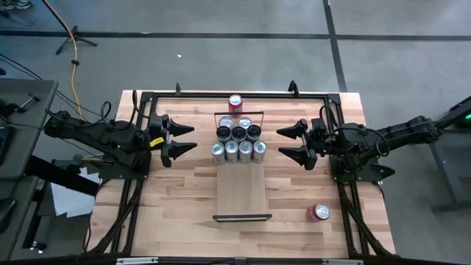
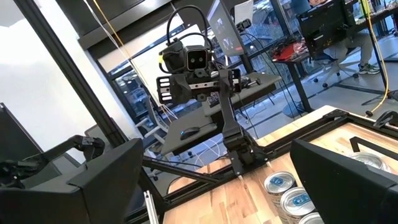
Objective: Place canned beverage on shelf
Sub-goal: Put the bottom red soda can on the shelf
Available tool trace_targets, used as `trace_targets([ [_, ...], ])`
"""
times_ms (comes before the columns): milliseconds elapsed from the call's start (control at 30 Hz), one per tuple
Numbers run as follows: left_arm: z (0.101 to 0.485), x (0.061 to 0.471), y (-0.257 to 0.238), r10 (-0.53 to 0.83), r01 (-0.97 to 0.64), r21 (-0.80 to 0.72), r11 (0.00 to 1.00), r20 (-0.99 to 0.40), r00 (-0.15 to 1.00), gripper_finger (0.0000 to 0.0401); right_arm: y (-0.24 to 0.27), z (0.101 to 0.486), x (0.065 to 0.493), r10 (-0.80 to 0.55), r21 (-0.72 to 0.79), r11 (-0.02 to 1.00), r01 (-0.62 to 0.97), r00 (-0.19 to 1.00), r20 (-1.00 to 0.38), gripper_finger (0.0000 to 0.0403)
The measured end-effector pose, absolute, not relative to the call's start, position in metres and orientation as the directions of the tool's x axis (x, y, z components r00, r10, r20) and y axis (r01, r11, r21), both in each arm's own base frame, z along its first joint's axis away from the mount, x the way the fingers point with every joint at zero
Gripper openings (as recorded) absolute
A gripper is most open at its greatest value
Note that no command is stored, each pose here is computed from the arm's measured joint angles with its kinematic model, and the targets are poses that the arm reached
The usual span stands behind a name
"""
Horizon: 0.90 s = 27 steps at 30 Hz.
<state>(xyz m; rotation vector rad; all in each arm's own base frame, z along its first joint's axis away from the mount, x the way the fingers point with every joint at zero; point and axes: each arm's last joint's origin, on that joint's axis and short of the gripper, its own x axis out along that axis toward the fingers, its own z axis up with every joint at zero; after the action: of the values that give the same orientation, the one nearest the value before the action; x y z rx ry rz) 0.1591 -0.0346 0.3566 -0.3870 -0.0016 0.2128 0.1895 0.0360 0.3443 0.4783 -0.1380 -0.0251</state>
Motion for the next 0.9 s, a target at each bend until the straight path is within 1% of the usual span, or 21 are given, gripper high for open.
trace_targets([
  [167,0.357,0.159,-0.035,0.206,-0.206,-0.360,0.910,-0.039,0.978,0.0299,0.036,0.344,0.190,-0.057,0.512,0.859,-0.016,0.990,0.127,0.0394],
  [267,0.357,0.159,-0.035,0.206,-0.206,-0.360,0.910,-0.039,0.978,0.0299,0.036,0.344,0.190,-0.038,0.613,0.788,-0.048,0.991,0.126,0.0394],
  [333,0.357,0.159,-0.035,0.206,-0.206,-0.360,0.910,-0.039,0.978,0.0299,0.038,0.343,0.190,0.021,0.686,0.722,-0.090,0.994,0.108,0.0394],
  [400,0.357,0.159,-0.035,0.206,-0.206,-0.360,0.910,-0.039,0.978,0.0299,0.042,0.343,0.189,0.104,0.750,0.656,-0.084,0.994,0.020,0.0394],
  [433,0.357,0.159,-0.035,0.206,-0.206,-0.360,0.910,-0.039,0.978,0.0299,0.046,0.342,0.188,0.145,0.780,0.624,-0.048,0.988,-0.056,0.0394],
  [500,0.356,0.159,-0.035,0.206,-0.207,-0.359,0.910,-0.041,0.978,0.0299,0.053,0.340,0.186,0.214,0.812,0.579,0.073,0.947,-0.238,0.0394],
  [567,0.356,0.159,-0.035,0.206,-0.207,-0.357,0.911,-0.043,0.978,0.0299,0.062,0.337,0.183,0.276,0.796,0.563,0.222,0.857,-0.434,0.0394],
  [633,0.356,0.159,-0.035,0.206,-0.209,-0.355,0.911,-0.048,0.977,0.0298,0.074,0.335,0.180,0.333,0.755,0.557,0.346,0.740,-0.584,0.0394],
  [700,0.356,0.159,-0.035,0.206,-0.210,-0.355,0.911,-0.049,0.977,0.0298,0.086,0.334,0.176,0.353,0.679,0.570,0.463,0.608,-0.711,0.0394],
  [800,0.355,0.159,-0.035,0.206,-0.210,-0.354,0.911,-0.050,0.977,0.0298,0.102,0.330,0.171,0.314,0.516,0.590,0.621,0.412,-0.855,0.0394],
  [900,0.355,0.159,-0.035,0.206,-0.213,-0.349,0.912,-0.058,0.977,0.0298,0.117,0.325,0.166,0.244,0.344,0.585,0.735,0.245,-0.938,0.0394],
])
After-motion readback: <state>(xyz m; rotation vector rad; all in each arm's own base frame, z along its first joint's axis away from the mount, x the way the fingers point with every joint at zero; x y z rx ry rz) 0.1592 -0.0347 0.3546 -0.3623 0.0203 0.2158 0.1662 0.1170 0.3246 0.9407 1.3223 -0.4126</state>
